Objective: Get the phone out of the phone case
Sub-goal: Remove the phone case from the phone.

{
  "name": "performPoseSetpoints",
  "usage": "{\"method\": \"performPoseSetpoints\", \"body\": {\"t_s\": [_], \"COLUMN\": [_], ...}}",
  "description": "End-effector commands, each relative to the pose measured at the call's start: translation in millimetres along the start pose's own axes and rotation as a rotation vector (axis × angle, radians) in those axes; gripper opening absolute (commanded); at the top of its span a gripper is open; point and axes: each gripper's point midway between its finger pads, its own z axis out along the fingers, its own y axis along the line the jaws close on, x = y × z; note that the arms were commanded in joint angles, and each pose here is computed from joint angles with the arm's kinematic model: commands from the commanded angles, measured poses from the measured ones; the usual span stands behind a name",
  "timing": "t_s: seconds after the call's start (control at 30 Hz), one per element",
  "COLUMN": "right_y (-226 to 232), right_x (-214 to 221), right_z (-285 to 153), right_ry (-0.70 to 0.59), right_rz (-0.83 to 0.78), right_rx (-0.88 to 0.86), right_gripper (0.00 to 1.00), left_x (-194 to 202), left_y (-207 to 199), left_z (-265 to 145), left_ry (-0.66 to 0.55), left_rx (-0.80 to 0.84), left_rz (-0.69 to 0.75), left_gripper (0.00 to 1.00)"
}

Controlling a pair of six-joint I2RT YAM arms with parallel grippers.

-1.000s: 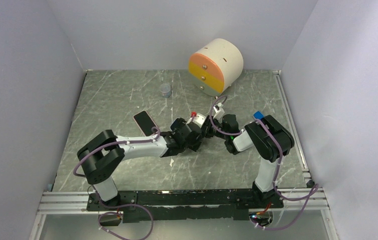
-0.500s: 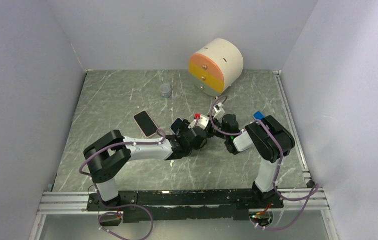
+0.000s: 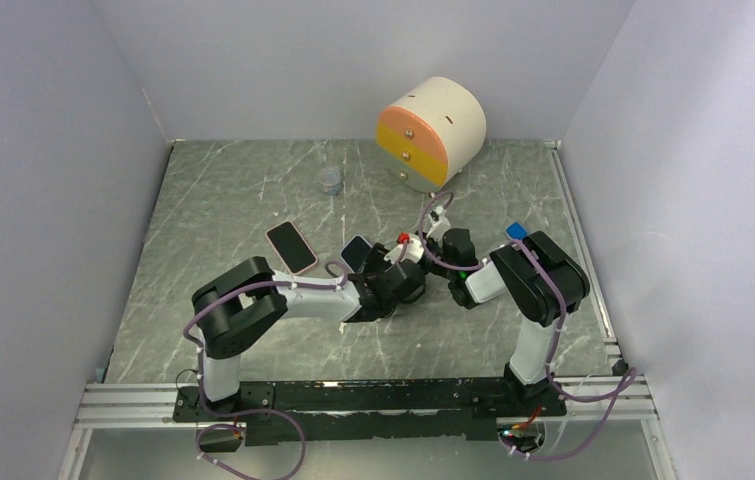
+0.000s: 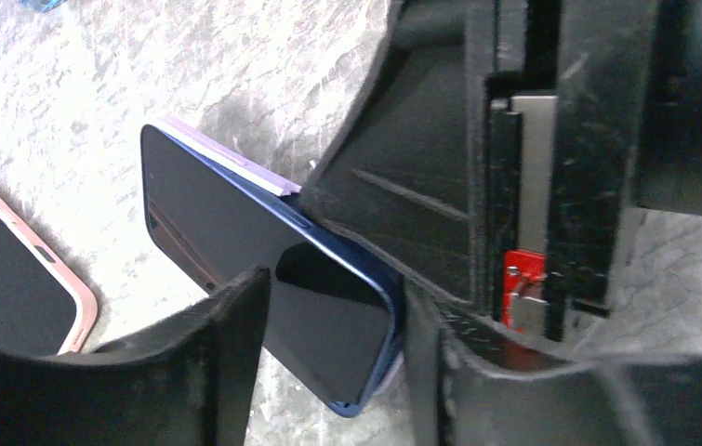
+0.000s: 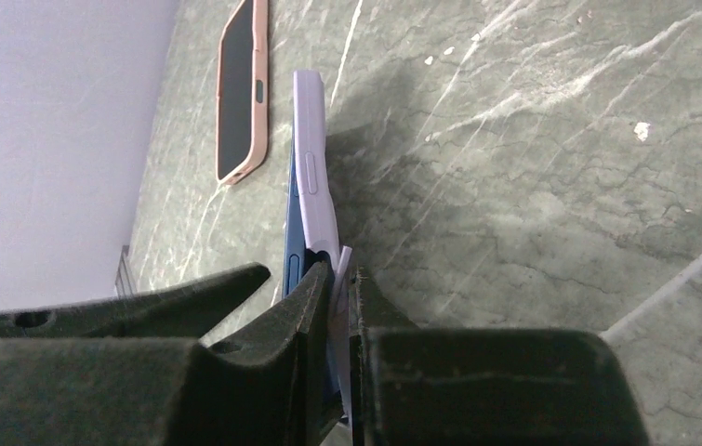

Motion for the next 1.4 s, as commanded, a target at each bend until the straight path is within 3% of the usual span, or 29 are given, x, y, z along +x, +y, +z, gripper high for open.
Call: {"method": "performPoseSetpoints", "body": {"t_s": [0.0,0.33,1.03,1.37], "right_y": [44.5,24.3,-29.9,-56.1], "right_x": [-17.1,-13.5,-21.2,-52.0], "right_z": [-0.2,2.7,1.2,-34.0], "right_ry": [-0.026,-0.006,0.042,-0.046], "right_rz": [-0.069,-0.113,-0.271,-0.253], "right_rx": [-0.140,-0.046,0.243,0.376], "right_gripper": [0.00,0.00,0.00,0.00], "left_x": [5.0,-12.5,-71.9,-85.2], "left_y": [26.1,33.4,57.0,95.0], "left_z": [2.9,-25.3,-98.9,-121.9], "left_ry": [0.009,-0.037,-0.179,-0.254], "left_rx": [-0.108,-0.050,0.170,0.103], "left_rz": [0.048,-0.012,-0.150,-0.157], "left_gripper": [0.50,0.03,0.03,0.03]}}
